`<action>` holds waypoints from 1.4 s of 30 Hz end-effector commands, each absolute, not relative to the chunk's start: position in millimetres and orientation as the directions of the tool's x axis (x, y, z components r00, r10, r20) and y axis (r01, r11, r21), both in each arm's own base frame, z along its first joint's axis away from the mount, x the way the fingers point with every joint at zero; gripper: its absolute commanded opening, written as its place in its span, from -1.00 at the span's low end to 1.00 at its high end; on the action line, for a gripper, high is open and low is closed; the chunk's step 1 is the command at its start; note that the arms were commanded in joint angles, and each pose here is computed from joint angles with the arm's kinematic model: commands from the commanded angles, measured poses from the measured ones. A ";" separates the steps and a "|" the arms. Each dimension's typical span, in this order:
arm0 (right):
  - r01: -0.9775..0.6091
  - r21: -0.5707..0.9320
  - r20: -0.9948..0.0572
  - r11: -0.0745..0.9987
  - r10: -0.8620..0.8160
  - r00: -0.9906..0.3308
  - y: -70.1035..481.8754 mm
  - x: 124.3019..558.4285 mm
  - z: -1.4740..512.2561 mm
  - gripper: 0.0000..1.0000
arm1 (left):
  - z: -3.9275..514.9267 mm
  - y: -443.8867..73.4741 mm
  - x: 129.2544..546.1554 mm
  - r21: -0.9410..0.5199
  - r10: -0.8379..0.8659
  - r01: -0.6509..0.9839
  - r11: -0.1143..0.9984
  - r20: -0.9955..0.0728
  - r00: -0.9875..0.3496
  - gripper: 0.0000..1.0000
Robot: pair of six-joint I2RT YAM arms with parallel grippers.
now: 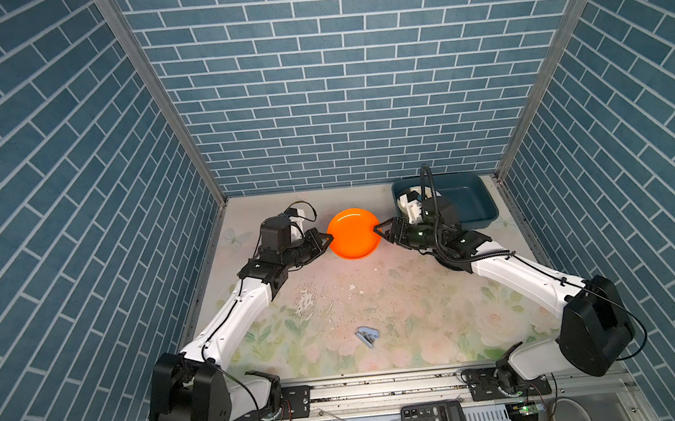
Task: Place the plates into the plastic bin on the countertop
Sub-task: 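Pass the orange plate from the left gripper to the right gripper, then lower the orange plate into the teal bin with the right gripper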
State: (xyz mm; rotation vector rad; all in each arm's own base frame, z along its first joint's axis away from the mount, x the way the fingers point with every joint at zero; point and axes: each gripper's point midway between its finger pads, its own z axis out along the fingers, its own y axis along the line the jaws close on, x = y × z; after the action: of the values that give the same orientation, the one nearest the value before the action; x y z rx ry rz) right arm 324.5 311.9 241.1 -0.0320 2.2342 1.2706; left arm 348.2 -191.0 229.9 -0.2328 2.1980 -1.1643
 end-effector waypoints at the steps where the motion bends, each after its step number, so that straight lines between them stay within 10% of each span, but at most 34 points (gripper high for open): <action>1: -0.325 0.788 -0.515 0.522 0.272 -0.813 317.6 330.2 260.2 -0.05 | 244.5 -199.1 350.9 -0.810 -0.426 0.185 0.556 -0.469 -0.774 -1.00; 10: -0.304 0.839 -0.468 0.451 0.315 -0.826 320.6 327.3 266.2 -0.42 | 230.2 -210.9 352.0 -0.807 -0.407 0.177 0.563 -0.457 -0.791 -1.00; 15: -0.258 0.833 -0.459 0.489 0.349 -0.817 308.8 325.8 258.3 -0.97 | 222.4 -224.7 352.7 -0.805 -0.377 0.192 0.561 -0.454 -0.807 -0.98; 22: -0.212 0.821 -0.467 0.530 0.410 -0.784 292.6 329.4 251.8 -1.00 | 221.6 -225.0 352.5 -0.784 -0.352 0.218 0.581 -0.484 -0.801 0.61; 25: -0.203 0.815 -0.472 0.542 0.419 -0.776 291.1 334.4 250.5 -1.00 | 225.4 -219.1 351.3 -0.765 -0.360 0.223 0.604 -0.511 -0.781 0.97; 42: -0.064 0.742 -0.535 0.667 0.533 -0.655 223.0 383.0 246.1 -1.00 | 222.6 -198.0 344.7 -0.709 -0.378 0.193 0.678 -0.561 -0.736 0.99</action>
State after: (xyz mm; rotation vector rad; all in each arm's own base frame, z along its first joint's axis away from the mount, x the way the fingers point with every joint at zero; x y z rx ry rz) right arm 369.0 244.0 224.3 0.3201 2.1672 1.0399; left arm 349.0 -204.6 224.0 -0.1452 2.1769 -1.0699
